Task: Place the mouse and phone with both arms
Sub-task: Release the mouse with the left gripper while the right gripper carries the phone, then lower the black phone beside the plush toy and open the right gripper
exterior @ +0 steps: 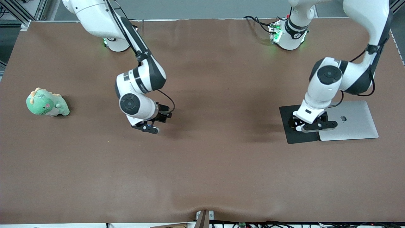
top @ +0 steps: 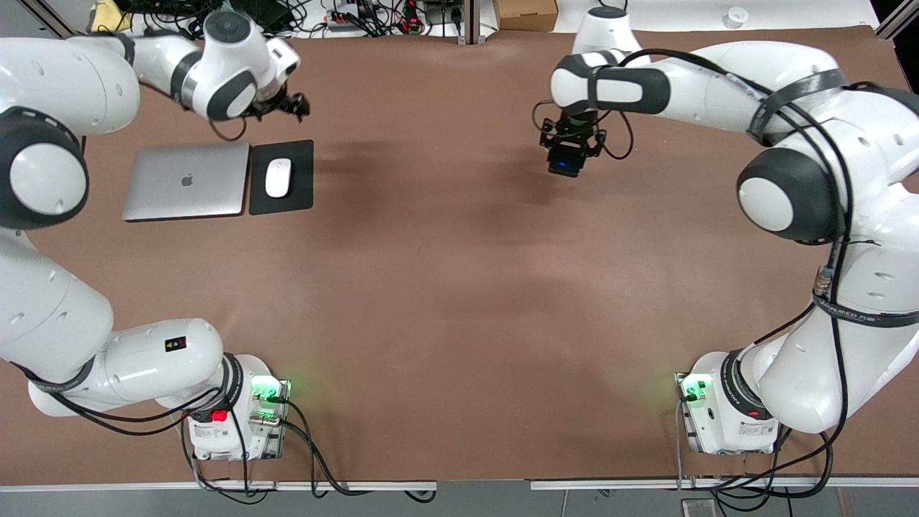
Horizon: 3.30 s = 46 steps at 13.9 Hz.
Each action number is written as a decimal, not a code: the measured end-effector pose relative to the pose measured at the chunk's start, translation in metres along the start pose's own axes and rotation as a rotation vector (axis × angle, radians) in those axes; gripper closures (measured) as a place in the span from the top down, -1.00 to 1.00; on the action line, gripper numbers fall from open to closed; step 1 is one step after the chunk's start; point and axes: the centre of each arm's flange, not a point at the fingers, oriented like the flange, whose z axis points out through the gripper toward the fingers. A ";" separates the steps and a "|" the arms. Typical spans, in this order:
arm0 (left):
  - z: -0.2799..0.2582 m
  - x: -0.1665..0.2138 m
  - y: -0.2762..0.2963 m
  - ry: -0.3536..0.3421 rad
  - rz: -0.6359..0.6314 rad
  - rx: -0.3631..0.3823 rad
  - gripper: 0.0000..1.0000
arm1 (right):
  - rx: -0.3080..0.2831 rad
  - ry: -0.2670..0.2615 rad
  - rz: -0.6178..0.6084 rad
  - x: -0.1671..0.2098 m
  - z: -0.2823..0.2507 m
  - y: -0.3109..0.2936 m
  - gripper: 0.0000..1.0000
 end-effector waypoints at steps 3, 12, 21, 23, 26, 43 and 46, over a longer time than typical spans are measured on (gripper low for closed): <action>-0.080 0.032 0.012 0.048 0.003 0.068 1.00 | -0.032 0.006 -0.021 0.006 0.000 0.028 0.59; -0.240 0.069 -0.017 -0.128 -0.055 0.111 1.00 | -0.058 0.059 -0.147 0.041 0.022 0.166 0.59; -0.309 0.058 -0.104 -0.251 0.033 -0.034 1.00 | -0.024 0.060 -0.245 0.070 0.040 0.287 0.59; -0.318 0.049 -0.111 -0.265 0.040 -0.060 1.00 | -0.016 0.066 -0.235 0.074 0.039 0.305 0.59; -0.327 0.041 -0.121 -0.260 0.049 -0.098 1.00 | -0.019 0.086 -0.224 0.067 0.055 0.316 0.59; -0.321 0.043 -0.087 -0.244 0.106 -0.110 1.00 | -0.054 0.077 -0.192 0.056 0.077 0.389 0.64; -0.320 0.043 -0.087 -0.244 0.106 -0.110 1.00 | -0.054 0.079 -0.191 0.057 0.076 0.390 0.98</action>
